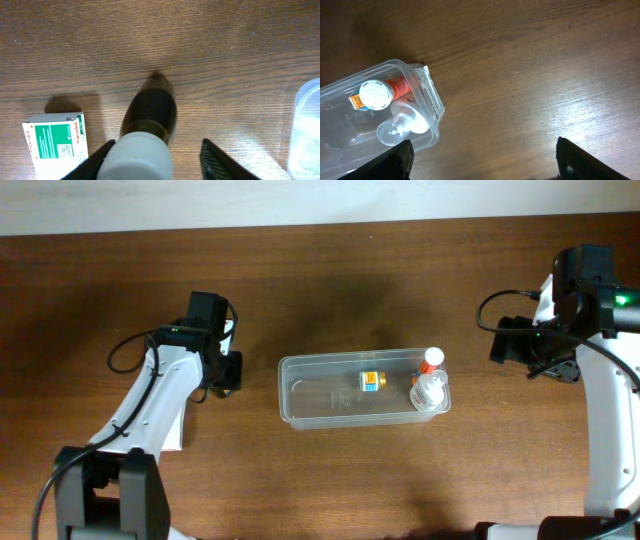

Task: Pack container
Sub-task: 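Grasp the dark bottle with white cap with the left gripper, then place the dark bottle into the container and withdraw the left gripper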

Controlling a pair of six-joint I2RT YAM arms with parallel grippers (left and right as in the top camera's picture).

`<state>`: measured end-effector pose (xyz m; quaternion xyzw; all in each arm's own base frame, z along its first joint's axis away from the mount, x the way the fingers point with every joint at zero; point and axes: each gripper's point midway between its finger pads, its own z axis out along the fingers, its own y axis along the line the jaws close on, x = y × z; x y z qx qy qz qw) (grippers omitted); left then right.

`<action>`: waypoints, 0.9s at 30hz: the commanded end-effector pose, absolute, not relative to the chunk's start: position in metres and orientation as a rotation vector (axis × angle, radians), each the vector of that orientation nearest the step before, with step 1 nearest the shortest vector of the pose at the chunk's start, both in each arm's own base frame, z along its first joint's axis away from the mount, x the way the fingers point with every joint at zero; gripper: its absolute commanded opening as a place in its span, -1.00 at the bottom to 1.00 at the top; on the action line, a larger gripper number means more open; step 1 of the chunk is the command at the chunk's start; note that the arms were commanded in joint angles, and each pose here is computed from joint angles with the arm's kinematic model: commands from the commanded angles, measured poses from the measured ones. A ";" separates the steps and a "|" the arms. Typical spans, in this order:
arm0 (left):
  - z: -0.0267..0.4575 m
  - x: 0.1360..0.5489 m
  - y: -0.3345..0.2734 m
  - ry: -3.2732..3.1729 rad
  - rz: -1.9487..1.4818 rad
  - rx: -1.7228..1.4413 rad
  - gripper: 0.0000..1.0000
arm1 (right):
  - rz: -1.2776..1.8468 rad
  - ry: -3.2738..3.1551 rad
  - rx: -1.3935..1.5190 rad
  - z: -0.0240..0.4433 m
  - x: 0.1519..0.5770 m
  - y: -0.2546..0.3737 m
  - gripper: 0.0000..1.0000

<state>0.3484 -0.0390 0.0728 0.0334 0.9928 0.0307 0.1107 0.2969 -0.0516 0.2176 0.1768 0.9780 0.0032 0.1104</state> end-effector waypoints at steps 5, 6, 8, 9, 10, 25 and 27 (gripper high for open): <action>0.076 0.354 -0.033 2.901 0.151 0.099 -0.13 | 0.022 2.890 0.519 0.214 0.296 -0.051 0.64; 0.076 0.354 -0.031 2.898 0.167 0.097 -0.13 | 0.022 2.890 0.519 0.214 0.296 -0.051 0.64; 0.076 0.354 -0.030 2.897 0.175 0.096 -0.15 | 0.022 2.890 0.519 0.214 0.296 -0.051 0.64; 0.076 0.354 -0.030 2.896 0.176 0.096 -0.16 | 0.022 2.890 0.519 0.214 0.296 -0.051 0.64; 0.076 0.355 -0.030 2.895 0.176 0.096 -0.21 | 0.022 2.890 0.519 0.214 0.296 -0.051 0.64; 0.078 0.363 -0.030 2.860 0.178 0.089 -0.58 | 0.023 2.891 0.519 0.214 0.296 -0.051 0.64; 0.079 0.363 -0.030 2.859 0.177 0.089 -0.63 | 0.023 2.891 0.519 0.214 0.296 -0.051 0.64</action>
